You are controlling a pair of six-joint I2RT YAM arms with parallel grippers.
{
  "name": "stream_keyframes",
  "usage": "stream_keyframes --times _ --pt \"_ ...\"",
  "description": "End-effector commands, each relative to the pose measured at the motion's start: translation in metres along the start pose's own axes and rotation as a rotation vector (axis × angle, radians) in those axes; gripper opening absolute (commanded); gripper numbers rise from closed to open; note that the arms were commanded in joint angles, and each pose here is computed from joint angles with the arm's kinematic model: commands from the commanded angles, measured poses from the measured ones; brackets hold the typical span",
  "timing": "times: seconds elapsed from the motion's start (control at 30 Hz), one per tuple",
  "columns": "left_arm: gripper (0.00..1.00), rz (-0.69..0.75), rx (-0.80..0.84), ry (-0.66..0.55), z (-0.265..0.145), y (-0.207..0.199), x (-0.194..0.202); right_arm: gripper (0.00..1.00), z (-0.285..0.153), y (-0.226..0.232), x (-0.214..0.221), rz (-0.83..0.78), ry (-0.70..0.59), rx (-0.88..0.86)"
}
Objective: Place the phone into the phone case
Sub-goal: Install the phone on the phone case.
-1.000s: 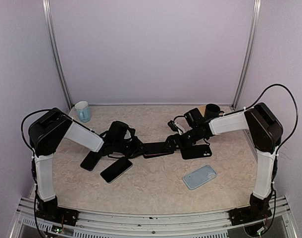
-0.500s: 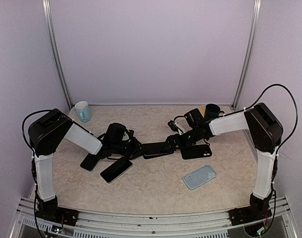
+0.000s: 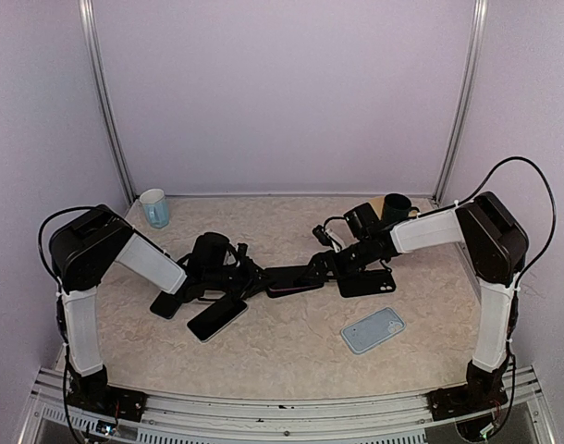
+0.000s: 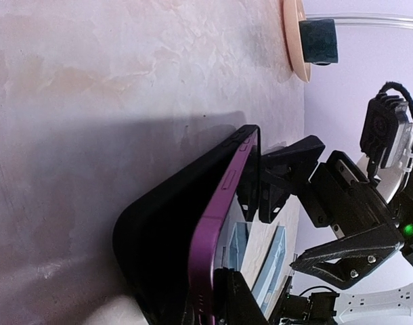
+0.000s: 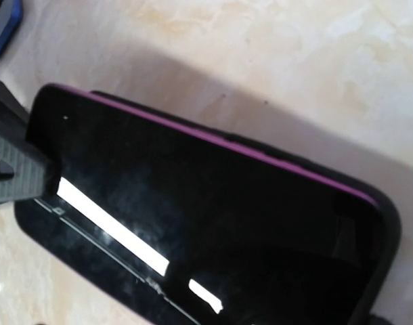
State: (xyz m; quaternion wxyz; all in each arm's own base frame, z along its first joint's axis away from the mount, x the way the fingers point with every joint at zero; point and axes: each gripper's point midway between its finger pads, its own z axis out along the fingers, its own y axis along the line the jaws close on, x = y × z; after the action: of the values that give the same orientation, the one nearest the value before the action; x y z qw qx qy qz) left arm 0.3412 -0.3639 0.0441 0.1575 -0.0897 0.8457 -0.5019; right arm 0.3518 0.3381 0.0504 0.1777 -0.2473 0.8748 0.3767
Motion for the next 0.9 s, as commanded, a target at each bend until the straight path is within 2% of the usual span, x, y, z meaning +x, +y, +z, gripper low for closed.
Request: stream_keyframes --times 0.0,0.87 --pt "0.00 0.026 0.049 -0.023 -0.012 -0.013 -0.004 1.00 -0.007 0.004 0.007 0.017 0.015 -0.029" --pt "0.00 0.071 0.199 -0.048 -0.028 -0.046 -0.007 1.00 -0.026 -0.012 -0.005 0.053 -0.023 -0.014"
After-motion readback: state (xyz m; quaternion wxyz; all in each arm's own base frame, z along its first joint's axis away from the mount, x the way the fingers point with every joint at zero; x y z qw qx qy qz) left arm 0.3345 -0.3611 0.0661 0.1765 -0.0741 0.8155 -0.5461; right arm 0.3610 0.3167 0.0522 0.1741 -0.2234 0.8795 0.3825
